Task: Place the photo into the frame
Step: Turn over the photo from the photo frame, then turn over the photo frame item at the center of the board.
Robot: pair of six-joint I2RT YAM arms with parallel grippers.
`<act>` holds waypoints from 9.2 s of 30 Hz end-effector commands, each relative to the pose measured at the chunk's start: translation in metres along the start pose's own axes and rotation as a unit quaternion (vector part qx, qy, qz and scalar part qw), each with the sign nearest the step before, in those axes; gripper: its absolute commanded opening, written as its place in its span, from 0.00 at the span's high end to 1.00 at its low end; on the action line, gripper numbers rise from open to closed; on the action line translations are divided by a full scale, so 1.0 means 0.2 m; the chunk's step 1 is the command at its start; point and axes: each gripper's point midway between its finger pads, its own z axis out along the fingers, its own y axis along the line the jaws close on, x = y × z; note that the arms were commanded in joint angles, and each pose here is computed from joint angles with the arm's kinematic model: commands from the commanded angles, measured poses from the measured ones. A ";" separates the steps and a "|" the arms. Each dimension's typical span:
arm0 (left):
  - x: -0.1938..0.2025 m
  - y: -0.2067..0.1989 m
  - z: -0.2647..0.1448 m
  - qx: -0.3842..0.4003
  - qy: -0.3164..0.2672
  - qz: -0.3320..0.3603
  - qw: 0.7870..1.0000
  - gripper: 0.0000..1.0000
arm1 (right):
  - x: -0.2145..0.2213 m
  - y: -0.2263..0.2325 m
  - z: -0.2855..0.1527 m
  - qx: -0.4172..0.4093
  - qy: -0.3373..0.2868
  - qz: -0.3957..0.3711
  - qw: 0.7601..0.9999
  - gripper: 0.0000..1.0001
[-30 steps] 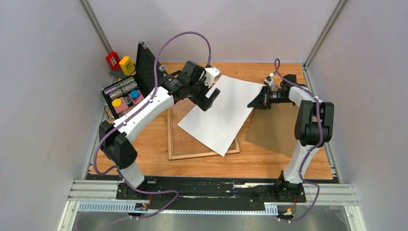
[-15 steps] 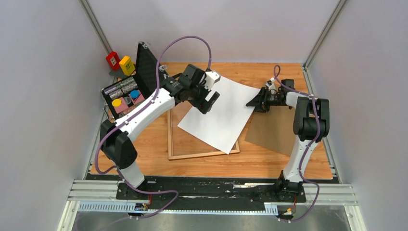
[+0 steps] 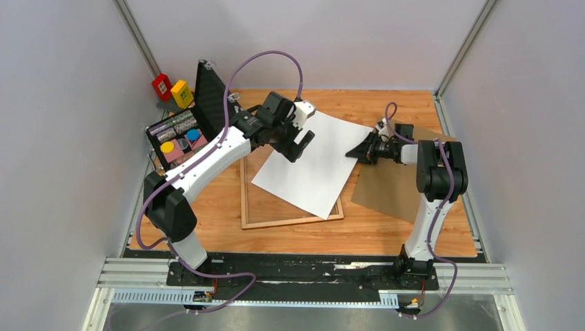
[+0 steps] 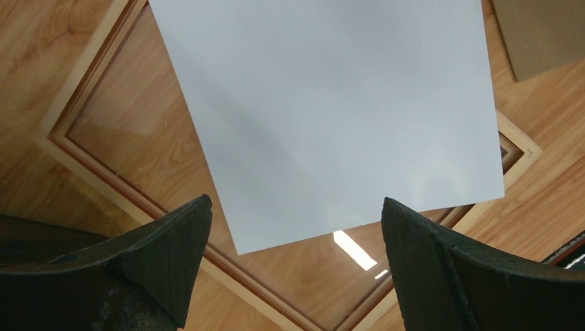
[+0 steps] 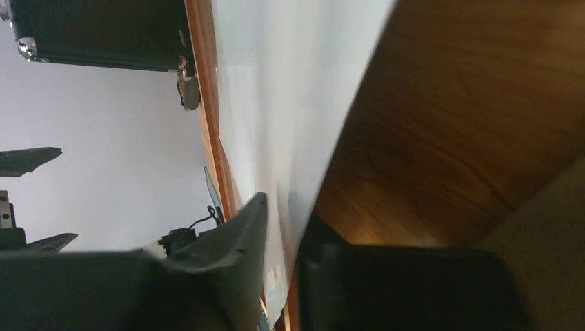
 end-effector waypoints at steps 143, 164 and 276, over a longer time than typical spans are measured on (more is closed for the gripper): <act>-0.03 0.12 -0.16 -0.069 -0.051 0.023 0.996 0.00 | 0.28 0.47 0.32 -0.077 0.211 -0.051 0.973 1.00; -0.02 0.13 -0.17 -0.077 -0.053 0.027 0.995 0.00 | 0.25 0.43 0.46 -0.058 0.198 -0.073 0.976 1.00; -0.12 0.06 -0.08 -0.032 -0.064 0.026 0.997 0.00 | -0.12 0.22 -0.59 0.306 -0.105 -0.272 0.906 0.15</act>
